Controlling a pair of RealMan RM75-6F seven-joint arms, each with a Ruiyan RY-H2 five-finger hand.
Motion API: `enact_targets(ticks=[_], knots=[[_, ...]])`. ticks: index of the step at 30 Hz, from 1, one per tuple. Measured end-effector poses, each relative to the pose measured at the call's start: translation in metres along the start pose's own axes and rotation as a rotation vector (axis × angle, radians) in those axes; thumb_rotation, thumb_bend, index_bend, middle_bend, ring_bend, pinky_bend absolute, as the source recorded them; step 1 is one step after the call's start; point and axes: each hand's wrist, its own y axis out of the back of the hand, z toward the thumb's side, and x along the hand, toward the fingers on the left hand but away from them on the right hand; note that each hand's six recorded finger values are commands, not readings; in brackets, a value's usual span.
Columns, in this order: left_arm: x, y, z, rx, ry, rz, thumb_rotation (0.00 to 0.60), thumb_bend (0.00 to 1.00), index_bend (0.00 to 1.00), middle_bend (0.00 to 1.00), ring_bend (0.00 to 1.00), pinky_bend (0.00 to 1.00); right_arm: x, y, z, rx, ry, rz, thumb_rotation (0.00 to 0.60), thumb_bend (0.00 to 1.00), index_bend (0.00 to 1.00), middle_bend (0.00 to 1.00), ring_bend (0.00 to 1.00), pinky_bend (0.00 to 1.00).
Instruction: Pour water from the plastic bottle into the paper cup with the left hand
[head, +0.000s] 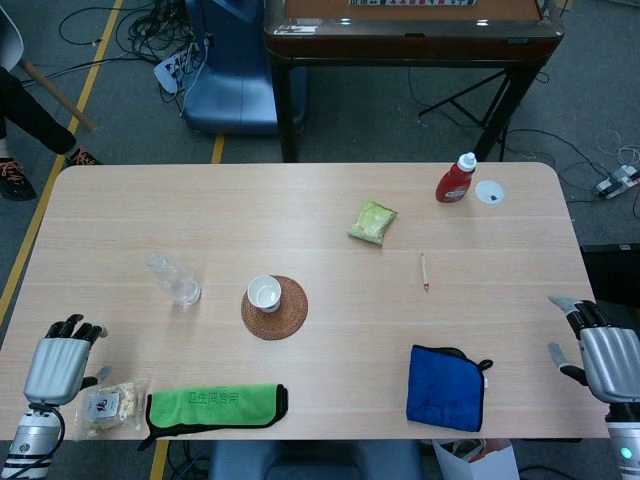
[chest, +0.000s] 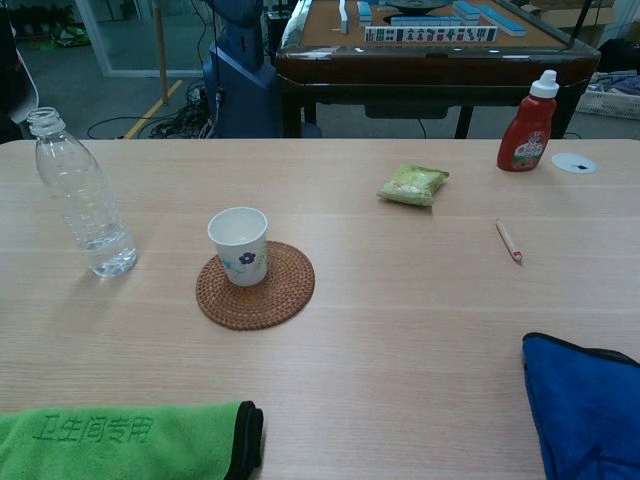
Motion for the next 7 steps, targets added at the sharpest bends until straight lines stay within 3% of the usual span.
enact_targets(ticks=[7], knots=[[0.0007, -0.0022, 0.0022, -0.002, -0.006, -0.006, 0.600, 0.02, 0.43, 0.46, 0.22, 0.31, 0.0012, 0.0004, -0.0013, -0.004, -0.004, 0.003, 0.600, 0.35, 0.21, 0.26, 0.21, 0.47]])
